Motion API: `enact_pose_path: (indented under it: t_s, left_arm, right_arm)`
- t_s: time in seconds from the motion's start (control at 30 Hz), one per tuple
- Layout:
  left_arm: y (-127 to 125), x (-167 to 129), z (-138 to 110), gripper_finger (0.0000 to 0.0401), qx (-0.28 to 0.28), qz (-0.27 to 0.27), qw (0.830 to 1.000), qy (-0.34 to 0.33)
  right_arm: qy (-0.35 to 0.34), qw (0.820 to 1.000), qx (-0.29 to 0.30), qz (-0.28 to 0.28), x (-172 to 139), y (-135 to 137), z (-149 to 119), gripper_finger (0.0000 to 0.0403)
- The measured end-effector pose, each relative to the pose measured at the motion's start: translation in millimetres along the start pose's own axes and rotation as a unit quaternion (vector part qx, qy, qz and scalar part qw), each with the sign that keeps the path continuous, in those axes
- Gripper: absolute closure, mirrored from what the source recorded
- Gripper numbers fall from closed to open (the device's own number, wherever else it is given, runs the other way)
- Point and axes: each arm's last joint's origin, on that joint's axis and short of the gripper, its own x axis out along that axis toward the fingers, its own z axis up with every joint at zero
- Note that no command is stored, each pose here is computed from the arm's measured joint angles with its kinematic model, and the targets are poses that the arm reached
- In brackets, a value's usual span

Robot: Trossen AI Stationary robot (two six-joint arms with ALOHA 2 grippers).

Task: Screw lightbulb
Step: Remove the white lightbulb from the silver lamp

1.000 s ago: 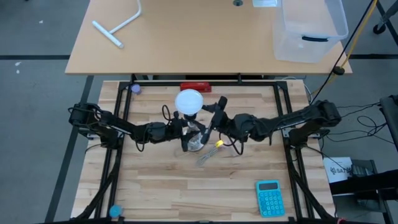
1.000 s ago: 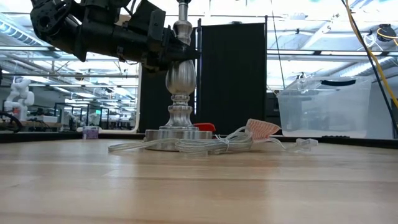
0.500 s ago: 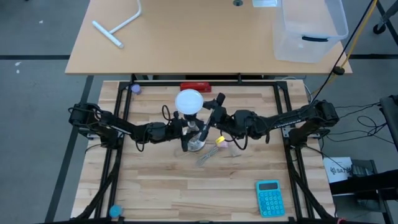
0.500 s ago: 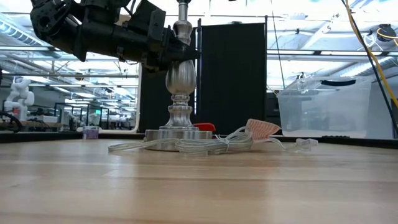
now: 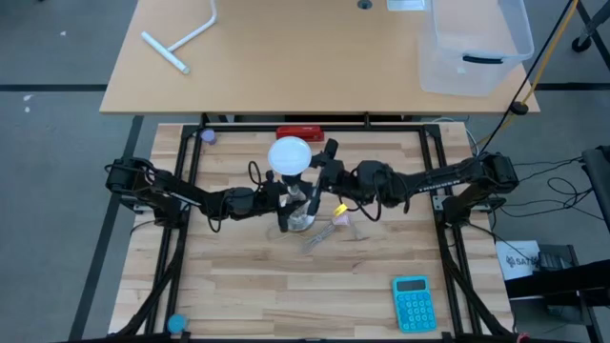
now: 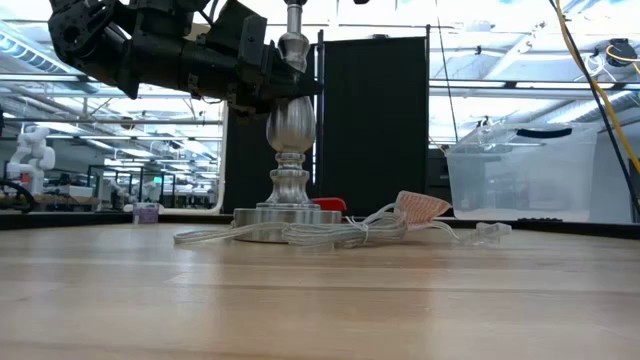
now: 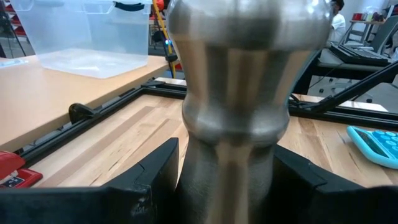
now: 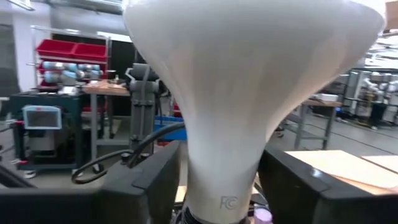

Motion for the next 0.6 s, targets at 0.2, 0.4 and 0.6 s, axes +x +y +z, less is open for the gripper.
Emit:
enact_pose_path:
  t_s: [0.2,0.4,0.6]
  left_arm:
    - [0.0,-0.1,0.0,0.0207,0.000,0.000,1.000,0.000]
    - [-0.1,-0.1,-0.2,0.0207,0.002,-0.003,1.000,0.001]
    - [-0.2,-0.1,-0.2,0.0207,0.002,-0.005,1.000,0.001]
  right_arm:
    - [0.002,0.999,0.004,0.036,1.2,-6.1,0.0,0.0251]
    - [0.008,0.996,0.018,0.086,3.0,-17.9,0.1,0.0240]
    - [0.009,0.989,0.033,0.143,6.7,-33.8,-2.1,0.0244]
